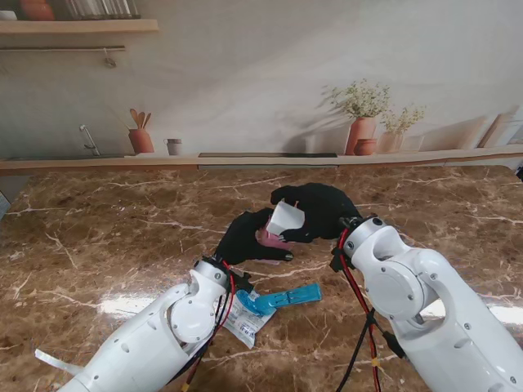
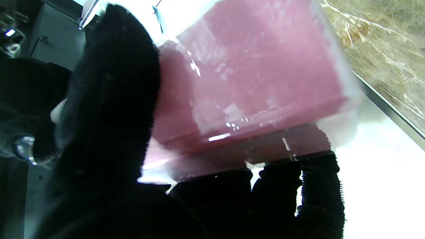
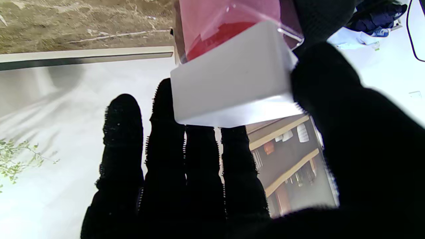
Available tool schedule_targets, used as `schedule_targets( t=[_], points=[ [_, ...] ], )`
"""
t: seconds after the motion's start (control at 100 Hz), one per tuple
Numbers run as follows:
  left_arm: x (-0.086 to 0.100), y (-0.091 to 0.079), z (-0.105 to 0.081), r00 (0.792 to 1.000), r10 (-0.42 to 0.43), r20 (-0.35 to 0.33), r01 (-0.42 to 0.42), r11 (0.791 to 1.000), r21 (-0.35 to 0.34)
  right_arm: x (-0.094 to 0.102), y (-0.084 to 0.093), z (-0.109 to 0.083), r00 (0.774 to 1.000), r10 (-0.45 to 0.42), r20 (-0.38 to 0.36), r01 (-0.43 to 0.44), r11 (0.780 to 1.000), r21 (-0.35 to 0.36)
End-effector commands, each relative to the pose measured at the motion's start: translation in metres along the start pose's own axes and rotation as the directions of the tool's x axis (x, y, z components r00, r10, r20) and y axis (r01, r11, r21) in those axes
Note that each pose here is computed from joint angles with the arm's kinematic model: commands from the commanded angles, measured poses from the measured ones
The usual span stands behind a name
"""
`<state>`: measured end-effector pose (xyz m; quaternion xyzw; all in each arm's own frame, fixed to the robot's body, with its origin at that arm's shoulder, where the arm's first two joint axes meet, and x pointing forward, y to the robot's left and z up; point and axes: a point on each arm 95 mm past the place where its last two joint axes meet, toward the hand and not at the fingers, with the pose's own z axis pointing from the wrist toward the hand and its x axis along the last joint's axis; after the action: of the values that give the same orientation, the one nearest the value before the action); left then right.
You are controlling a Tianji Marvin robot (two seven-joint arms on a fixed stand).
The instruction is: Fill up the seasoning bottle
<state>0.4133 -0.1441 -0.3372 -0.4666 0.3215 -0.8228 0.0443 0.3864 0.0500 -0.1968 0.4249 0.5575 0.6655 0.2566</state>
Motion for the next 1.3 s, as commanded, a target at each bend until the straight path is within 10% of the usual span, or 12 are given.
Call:
schedule_targets(
  t=[0.0, 0.47, 1.29],
  points=[
    [0.006, 0.002, 0.003, 1.000, -0.024, -0.008, 0.025, 1.000, 0.016, 0.002, -0.006, 0.001, 1.000, 0.025, -0.005, -0.025, 1.000, 0.017],
    [0.011, 0.009, 0.004, 0.995, -0.097, -0.014, 0.098, 0.991, 0.092, 0.003, -0.008, 0.002, 0.991, 0.131, 0.028, -0.129, 0.990, -0.053],
    [0.016, 0.011, 0.006, 0.991, -0.130, 0.003, 0.129, 0.986, 0.102, 0.008, -0.024, 0.004, 0.982, -0.140, 0.126, 0.163, 0.968, -0.190]
  ],
)
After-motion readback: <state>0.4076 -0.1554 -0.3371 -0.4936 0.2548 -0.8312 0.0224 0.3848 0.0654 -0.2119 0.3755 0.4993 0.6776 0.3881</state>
